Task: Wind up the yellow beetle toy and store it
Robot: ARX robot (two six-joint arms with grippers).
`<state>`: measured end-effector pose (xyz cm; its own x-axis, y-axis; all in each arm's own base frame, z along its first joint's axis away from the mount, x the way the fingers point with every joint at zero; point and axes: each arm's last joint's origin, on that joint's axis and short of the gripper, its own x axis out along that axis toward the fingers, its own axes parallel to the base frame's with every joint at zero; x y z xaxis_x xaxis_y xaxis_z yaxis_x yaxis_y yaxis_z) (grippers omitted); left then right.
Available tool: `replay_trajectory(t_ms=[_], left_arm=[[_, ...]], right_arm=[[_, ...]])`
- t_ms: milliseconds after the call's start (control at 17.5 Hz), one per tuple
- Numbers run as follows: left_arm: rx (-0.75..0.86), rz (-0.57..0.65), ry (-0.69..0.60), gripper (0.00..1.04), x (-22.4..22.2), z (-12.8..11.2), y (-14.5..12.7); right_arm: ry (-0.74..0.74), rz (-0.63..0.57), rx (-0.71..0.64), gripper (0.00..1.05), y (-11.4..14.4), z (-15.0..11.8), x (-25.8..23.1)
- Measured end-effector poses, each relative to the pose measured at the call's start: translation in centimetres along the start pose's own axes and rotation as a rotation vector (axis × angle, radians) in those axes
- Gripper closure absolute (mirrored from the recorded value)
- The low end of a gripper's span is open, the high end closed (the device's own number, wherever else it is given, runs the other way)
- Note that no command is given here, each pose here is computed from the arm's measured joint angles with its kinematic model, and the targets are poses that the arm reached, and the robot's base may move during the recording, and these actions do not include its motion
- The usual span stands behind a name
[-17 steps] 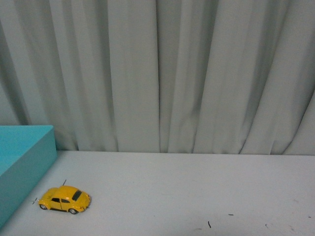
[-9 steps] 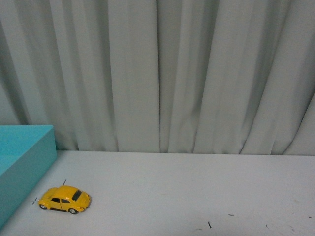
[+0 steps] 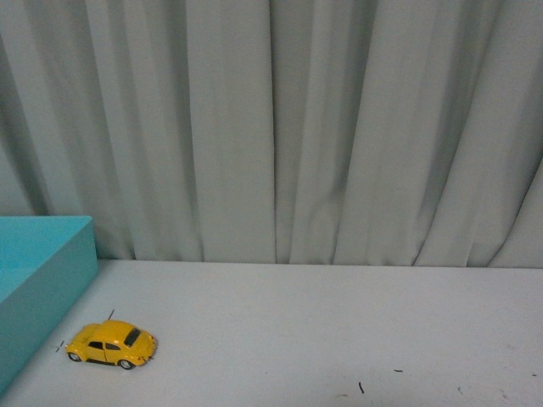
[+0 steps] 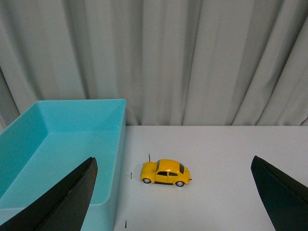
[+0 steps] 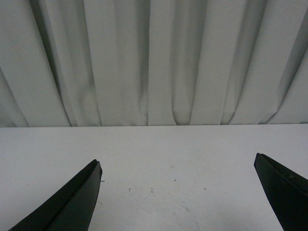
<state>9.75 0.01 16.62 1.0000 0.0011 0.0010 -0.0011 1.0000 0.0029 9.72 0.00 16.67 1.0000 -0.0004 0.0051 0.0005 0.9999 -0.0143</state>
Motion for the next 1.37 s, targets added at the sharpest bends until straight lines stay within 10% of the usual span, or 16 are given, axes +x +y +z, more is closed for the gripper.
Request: replay_trajectory(t_ms=[458,573,630,802,1374], left_arm=[[0.000,0.000,0.000,0.07,0.0,0.0,0.0],[-0.088,0.123,0.231,0.07,-0.1,0.0,-0.1],[-0.164,0.269,0.358,0.07,0.3,1.6,0.5],[-0.211,0.357,0.129,0.07,0.7,9.1,2.6],[0.312,0.009,0.305,0.07,15.2,14.5,4.4]], right_arm=[[0.000,0.000,0.000,0.07,0.0,0.0,0.0],[0.001,-0.001,0.000,0.07,0.0,0.0,0.0],[0.000,0.003,0.000,0.07,0.0,0.0,0.0],[0.002,0.003,0.000,0.07,0.0,0.0,0.0],[0.002,0.000,0.000,0.07,0.0,0.0,0.0]])
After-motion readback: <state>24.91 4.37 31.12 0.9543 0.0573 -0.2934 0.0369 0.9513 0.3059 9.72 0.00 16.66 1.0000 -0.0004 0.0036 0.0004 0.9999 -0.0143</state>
